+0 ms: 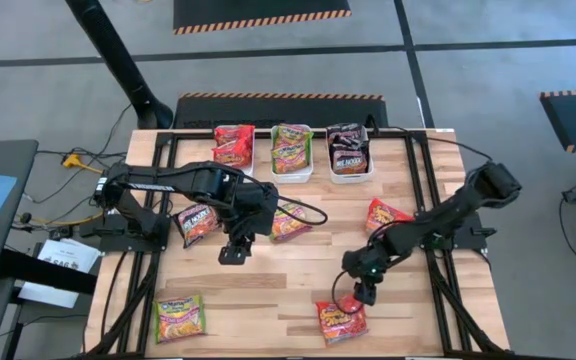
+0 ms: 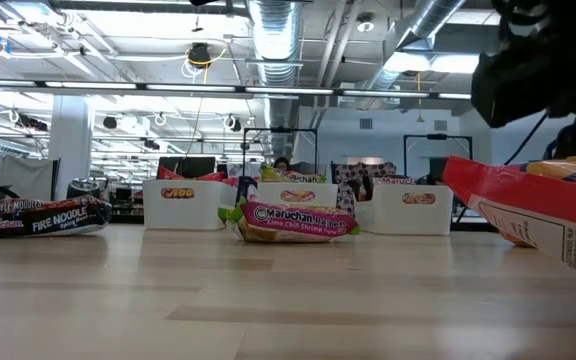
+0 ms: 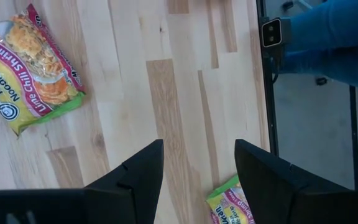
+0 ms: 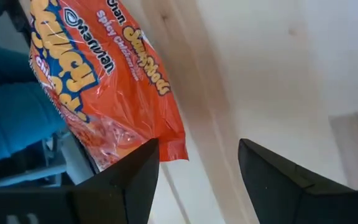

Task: Sort Maruchan noodles
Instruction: Put the bottom orange noodle pack into the left white bin

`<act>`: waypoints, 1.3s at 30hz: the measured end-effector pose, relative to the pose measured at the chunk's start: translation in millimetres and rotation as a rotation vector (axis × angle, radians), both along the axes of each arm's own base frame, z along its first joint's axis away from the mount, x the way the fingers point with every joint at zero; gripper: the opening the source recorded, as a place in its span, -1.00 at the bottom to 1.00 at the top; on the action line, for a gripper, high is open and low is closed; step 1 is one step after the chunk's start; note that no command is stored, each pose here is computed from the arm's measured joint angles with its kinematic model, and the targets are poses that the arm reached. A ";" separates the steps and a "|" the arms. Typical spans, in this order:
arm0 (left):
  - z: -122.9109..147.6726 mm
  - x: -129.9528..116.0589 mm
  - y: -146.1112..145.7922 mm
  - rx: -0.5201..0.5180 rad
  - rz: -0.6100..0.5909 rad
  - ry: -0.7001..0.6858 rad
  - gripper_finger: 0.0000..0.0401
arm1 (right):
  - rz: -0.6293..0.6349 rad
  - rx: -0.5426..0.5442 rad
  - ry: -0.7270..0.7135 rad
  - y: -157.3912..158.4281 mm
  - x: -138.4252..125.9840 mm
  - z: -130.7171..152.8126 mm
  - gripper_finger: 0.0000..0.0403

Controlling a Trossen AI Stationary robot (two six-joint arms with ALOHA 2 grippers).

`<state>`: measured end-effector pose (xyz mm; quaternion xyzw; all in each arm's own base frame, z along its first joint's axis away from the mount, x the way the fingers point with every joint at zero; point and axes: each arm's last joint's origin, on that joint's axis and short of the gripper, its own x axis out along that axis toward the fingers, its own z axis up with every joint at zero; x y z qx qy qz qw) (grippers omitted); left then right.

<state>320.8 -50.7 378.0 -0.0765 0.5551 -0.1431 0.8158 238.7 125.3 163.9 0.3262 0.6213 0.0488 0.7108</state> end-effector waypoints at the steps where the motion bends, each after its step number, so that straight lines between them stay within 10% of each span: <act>1: 0.0 0.0 0.0 0.000 0.001 0.001 -0.09 | 0.006 0.013 -0.001 0.6 2.1 -2.1 0.21; 28: 0.1 -0.2 0.2 0.001 0.000 0.001 -0.09 | -0.015 0.133 -0.083 9.9 24.5 -13.9 0.21; 39: -0.2 -0.9 0.3 0.004 0.002 0.009 -0.09 | 0.007 0.162 -0.038 16.2 24.2 -23.9 -0.33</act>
